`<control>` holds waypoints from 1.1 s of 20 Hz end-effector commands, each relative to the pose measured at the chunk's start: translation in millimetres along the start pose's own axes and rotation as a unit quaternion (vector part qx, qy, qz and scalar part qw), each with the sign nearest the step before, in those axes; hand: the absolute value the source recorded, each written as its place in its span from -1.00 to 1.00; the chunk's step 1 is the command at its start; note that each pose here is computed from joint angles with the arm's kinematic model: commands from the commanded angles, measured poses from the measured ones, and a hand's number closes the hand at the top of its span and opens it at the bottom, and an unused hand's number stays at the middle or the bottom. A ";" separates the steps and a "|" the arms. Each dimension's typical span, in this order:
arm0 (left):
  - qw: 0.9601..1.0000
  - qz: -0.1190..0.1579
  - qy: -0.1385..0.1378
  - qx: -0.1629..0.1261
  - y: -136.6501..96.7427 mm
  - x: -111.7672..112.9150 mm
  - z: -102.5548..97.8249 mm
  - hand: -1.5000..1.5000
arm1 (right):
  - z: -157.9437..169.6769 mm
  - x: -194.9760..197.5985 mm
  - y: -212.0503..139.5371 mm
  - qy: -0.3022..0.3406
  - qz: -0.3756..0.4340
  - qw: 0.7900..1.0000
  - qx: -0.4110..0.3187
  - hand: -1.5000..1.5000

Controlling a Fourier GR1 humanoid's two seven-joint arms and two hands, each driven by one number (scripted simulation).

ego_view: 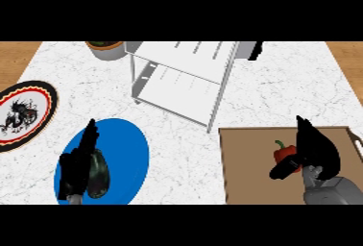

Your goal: Pick the bell pepper from the tray and place it in the tiered basket

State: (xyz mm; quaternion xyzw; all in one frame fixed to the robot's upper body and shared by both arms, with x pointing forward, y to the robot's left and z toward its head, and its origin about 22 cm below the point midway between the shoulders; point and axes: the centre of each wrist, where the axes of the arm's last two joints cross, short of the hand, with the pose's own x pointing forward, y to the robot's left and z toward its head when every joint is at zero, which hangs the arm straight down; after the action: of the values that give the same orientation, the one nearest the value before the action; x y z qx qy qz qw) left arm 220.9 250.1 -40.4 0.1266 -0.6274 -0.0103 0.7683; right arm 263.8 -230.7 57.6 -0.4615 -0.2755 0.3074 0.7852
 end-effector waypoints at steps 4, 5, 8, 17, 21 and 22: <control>0.999 0.003 0.032 -0.019 -2.4 -13.1 -2.6 0.00 | -11.8 14.5 12.2 0.075 0.033 0.996 0.042 -1.00; 1.000 -0.001 0.026 -0.008 -4.2 -16.7 12.6 0.00 | -14.1 -1.7 7.6 0.079 0.030 0.996 0.041 -1.00; 0.999 0.000 0.031 -0.019 -13.0 -25.2 5.2 0.00 | -21.4 0.4 14.8 0.087 0.016 0.994 0.058 -1.00; 1.000 -0.002 0.023 -0.001 2.9 -21.0 16.3 0.00 | -17.6 -12.4 29.2 0.079 0.026 0.994 0.071 -1.00; 0.999 -0.006 0.029 -0.018 4.6 -17.4 18.4 0.00 | -30.0 -24.1 47.7 0.073 0.014 0.996 0.053 1.00; 0.999 0.010 0.034 -0.010 -20.6 -17.4 10.0 0.00 | -26.8 -24.7 36.2 0.061 0.016 0.997 0.053 1.00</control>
State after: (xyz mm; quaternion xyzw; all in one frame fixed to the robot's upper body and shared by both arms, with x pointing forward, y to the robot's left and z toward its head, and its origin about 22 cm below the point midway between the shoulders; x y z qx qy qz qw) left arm 216.2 251.0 -43.2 0.1311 -0.6272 -0.0096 0.7677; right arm 261.7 -246.7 16.4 -0.4358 -0.2241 0.3045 0.8168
